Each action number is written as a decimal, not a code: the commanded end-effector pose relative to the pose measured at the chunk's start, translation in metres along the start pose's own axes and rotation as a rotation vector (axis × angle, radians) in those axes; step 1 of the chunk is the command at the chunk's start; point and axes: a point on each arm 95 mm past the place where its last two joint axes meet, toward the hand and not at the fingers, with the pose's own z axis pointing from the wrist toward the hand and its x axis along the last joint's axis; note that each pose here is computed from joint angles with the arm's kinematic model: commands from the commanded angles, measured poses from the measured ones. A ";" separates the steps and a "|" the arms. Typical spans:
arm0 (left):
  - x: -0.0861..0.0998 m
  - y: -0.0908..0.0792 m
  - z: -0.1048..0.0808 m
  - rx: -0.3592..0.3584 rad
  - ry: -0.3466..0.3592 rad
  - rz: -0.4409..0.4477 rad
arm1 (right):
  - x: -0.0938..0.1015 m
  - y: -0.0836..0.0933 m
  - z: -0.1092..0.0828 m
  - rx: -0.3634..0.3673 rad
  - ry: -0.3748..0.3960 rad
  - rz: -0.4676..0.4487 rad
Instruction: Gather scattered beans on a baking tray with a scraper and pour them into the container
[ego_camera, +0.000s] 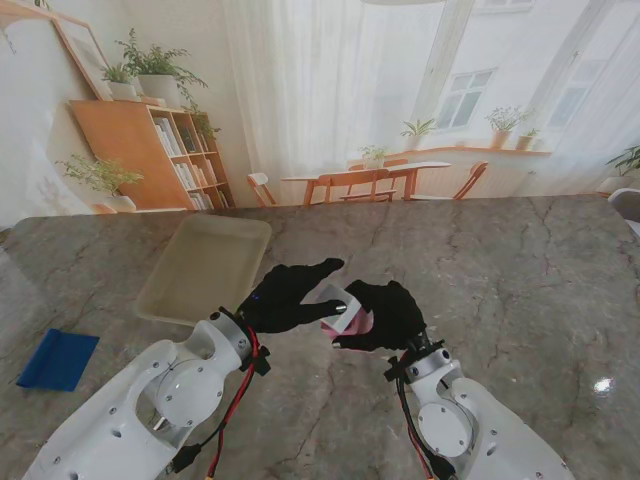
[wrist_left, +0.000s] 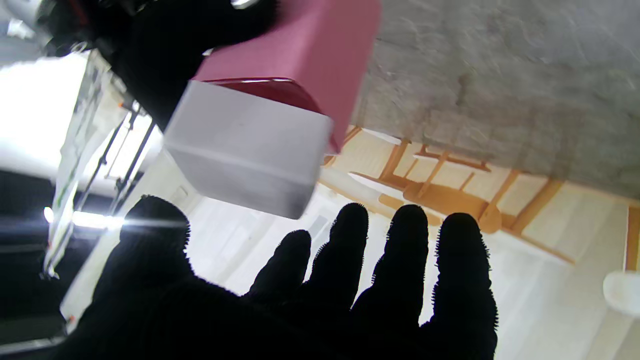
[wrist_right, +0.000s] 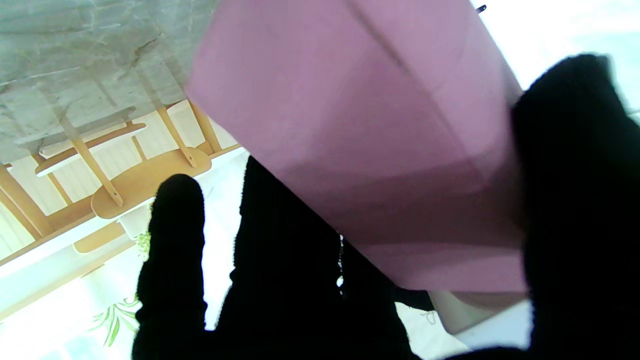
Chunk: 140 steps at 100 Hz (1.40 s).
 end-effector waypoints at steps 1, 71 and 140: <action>0.007 0.006 0.002 -0.019 -0.004 -0.020 | 0.001 0.001 0.000 0.006 0.002 -0.007; 0.016 0.010 0.010 -0.050 0.108 0.173 | 0.002 0.003 -0.001 0.012 -0.001 -0.040; 0.006 -0.013 0.004 -0.211 0.375 0.448 | 0.003 0.003 -0.003 0.014 0.032 -0.008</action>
